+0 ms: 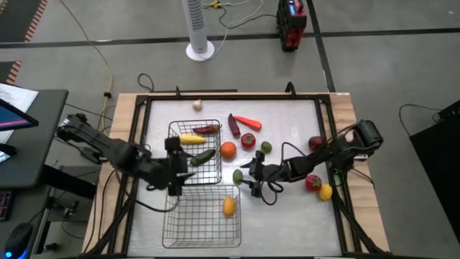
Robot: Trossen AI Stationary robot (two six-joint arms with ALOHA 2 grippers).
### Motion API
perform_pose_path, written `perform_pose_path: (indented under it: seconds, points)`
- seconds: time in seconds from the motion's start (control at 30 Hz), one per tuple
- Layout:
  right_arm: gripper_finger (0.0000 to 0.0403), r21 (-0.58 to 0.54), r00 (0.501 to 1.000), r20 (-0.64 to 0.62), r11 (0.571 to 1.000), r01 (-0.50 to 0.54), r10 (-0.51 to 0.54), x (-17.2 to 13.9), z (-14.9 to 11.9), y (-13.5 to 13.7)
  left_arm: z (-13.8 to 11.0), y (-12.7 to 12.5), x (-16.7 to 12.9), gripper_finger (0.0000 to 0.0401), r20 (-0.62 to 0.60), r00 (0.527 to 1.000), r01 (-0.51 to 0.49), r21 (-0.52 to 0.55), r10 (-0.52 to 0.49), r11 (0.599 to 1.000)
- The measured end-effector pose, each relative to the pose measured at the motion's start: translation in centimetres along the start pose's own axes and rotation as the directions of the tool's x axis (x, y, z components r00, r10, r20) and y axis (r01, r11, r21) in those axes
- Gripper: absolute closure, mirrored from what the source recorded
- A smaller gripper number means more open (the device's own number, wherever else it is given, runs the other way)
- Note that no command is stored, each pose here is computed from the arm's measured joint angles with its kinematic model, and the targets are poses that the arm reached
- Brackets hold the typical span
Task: Sort produce into baskets
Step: Put the bottom green lemon into the gold wire basket
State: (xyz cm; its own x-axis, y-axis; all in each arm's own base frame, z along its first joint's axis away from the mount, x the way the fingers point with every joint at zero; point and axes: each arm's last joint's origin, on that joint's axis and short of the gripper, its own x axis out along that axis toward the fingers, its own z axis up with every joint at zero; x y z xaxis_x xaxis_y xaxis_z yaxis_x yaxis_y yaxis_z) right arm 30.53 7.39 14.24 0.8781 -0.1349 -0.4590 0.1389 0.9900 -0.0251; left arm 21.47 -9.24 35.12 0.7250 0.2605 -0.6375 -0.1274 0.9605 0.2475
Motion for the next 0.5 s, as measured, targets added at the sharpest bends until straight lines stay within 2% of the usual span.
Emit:
perform_pose_path:
  seconds: [0.17,0.5]
  points:
    - [0.0111,0.023,0.997,0.043,0.998,-0.061,0.06,1.2,-0.3,-0.1,-0.4,1.3,-1.4,0.0152,0.029,0.999,-0.034,-0.043,0.035,0.998]
    - [0.0111,-0.01,1.0,-0.016,1.0,-0.026,0.026,3.7,-2.5,0.0,-0.7,2.4,-2.8,0.0152,0.064,0.998,-0.021,-0.093,0.027,0.995]
